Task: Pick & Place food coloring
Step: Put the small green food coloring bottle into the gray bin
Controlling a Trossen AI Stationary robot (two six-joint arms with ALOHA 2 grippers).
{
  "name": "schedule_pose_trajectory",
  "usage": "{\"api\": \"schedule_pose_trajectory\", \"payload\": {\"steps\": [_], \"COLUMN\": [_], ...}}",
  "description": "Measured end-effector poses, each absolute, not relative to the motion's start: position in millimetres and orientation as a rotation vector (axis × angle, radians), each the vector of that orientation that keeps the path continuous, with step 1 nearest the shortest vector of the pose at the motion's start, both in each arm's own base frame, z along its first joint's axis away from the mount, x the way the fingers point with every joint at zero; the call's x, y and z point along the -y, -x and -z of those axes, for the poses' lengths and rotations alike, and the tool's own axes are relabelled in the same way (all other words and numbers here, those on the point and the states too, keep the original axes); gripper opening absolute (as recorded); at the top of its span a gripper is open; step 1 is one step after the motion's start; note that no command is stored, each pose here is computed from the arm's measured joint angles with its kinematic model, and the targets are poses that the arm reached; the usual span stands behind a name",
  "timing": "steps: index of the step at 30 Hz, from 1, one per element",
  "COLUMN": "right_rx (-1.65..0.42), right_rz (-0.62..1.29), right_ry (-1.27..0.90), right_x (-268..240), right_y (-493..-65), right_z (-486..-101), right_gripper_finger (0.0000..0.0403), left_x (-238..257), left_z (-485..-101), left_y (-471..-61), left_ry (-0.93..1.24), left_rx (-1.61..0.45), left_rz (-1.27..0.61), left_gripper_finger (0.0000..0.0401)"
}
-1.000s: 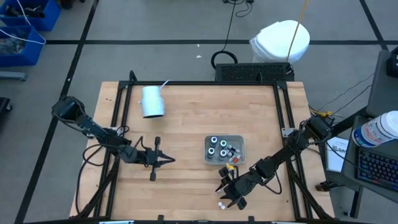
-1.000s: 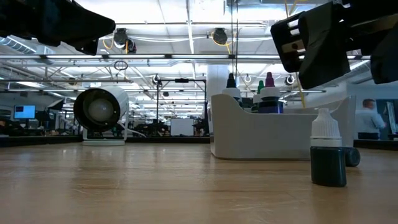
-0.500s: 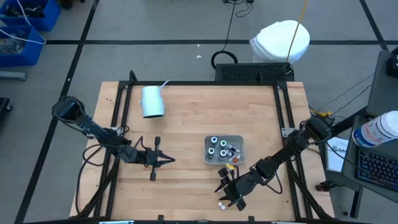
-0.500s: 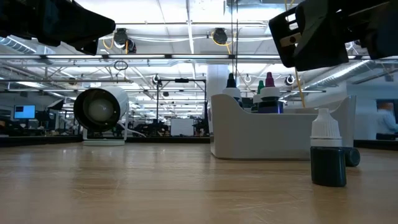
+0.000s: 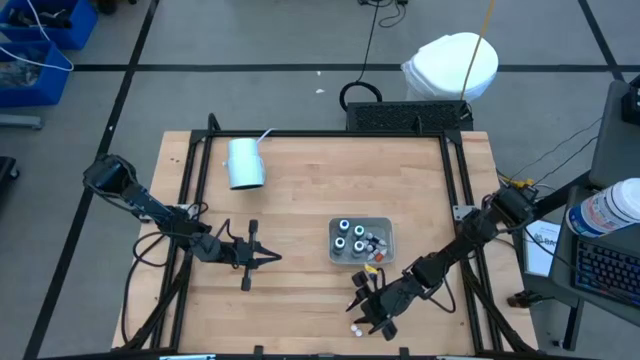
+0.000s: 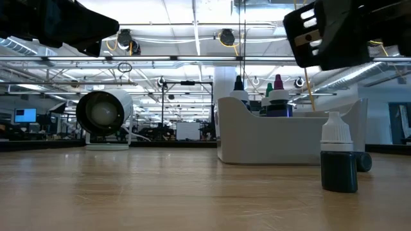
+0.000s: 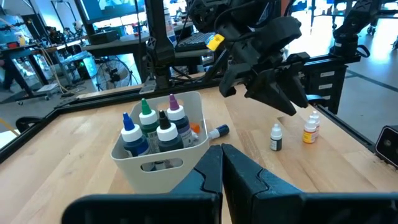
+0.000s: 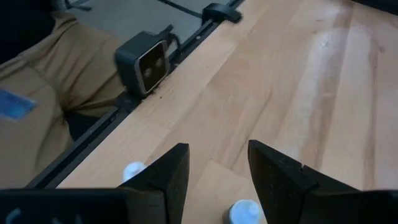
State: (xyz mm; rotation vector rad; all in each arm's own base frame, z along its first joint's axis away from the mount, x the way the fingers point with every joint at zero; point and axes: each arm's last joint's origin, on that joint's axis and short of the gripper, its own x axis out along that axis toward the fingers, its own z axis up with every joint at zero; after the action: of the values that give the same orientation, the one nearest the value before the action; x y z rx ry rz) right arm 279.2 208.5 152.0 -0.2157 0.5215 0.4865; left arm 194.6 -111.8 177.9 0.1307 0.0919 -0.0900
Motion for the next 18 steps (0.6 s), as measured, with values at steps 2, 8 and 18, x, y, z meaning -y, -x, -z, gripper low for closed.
{"api": "schedule_pose_trajectory", "payload": {"steps": [2, 8, 18], "right_rx": [-0.518, -0.506, -0.554], "right_rz": [-0.5, -0.509, -0.431], "right_ry": [0.24, 0.277, 0.293], "right_x": [-210.6, -210.9, -191.5], "right_y": [-277.4, -277.3, -287.9], "right_z": [-151.8, -151.9, -148.2], "right_gripper_finger": [0.0153, 0.0153, 0.0153], "left_x": [111.8, 111.8, 111.8], "left_z": [-178.0, -178.0, -178.1], "left_y": [-194.6, -194.6, -194.6], "left_ry": [-0.13, -0.13, -0.13], "left_rx": [-0.092, -0.091, -0.091], "left_rz": [0.09, 0.09, 0.09], "left_gripper_finger": [0.001, 0.001, 0.001]}}
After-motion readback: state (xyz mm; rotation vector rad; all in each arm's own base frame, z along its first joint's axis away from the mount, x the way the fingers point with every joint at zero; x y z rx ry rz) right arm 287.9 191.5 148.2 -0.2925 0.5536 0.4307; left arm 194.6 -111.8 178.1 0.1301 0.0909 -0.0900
